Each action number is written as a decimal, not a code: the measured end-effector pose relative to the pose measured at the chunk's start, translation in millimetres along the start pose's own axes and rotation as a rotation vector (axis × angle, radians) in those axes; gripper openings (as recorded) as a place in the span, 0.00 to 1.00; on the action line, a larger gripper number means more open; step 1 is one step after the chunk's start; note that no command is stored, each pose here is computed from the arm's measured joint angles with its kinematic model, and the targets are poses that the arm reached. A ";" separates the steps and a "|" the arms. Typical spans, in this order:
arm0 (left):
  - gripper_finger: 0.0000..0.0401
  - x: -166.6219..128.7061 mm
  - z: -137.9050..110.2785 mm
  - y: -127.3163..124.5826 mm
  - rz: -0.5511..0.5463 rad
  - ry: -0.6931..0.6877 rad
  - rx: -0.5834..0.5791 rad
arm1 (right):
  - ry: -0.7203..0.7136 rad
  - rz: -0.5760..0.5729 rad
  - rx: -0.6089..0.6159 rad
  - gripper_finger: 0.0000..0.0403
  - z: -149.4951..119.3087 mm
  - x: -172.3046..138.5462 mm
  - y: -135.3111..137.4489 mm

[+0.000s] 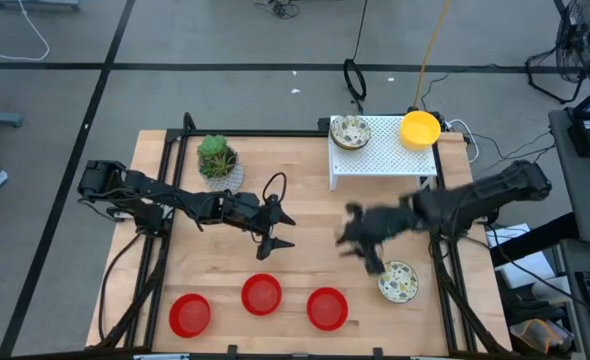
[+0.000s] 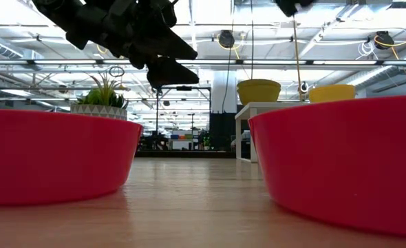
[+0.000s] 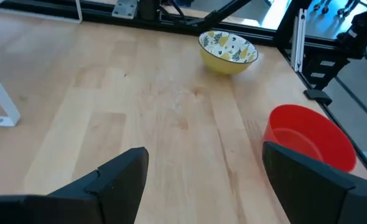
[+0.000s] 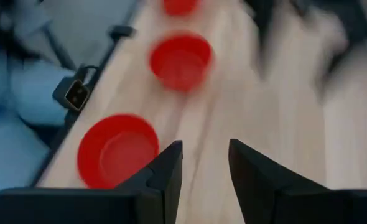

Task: Pick & Place Mini bowls
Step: Stack the white patterned bowl on the white patterned bowls on the shelf

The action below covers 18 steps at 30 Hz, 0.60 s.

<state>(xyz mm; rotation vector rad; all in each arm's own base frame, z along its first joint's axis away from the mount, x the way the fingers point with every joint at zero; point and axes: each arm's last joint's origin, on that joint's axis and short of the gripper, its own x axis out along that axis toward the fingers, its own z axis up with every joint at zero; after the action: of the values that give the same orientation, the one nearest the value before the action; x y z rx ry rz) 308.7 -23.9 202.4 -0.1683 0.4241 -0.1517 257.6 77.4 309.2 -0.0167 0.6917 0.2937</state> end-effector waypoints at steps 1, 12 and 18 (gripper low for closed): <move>0.80 0.0 0.0 0.0 0.000 0.000 -0.005 | -0.061 0.004 -0.117 0.29 -1.0 7.7 9.8; 0.80 0.5 -6.8 -5.7 -0.006 0.064 -0.165 | -0.296 0.004 -0.095 0.28 -27.4 50.2 43.2; 0.80 1.1 -12.3 -17.1 -0.031 0.109 -0.161 | -0.009 -0.027 0.325 0.29 -48.4 46.0 60.3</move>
<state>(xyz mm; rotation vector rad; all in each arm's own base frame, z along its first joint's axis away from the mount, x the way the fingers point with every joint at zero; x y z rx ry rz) 302.6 -42.3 194.2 -0.3259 0.5424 -0.1577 244.6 141.8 247.7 0.2841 0.7228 0.1524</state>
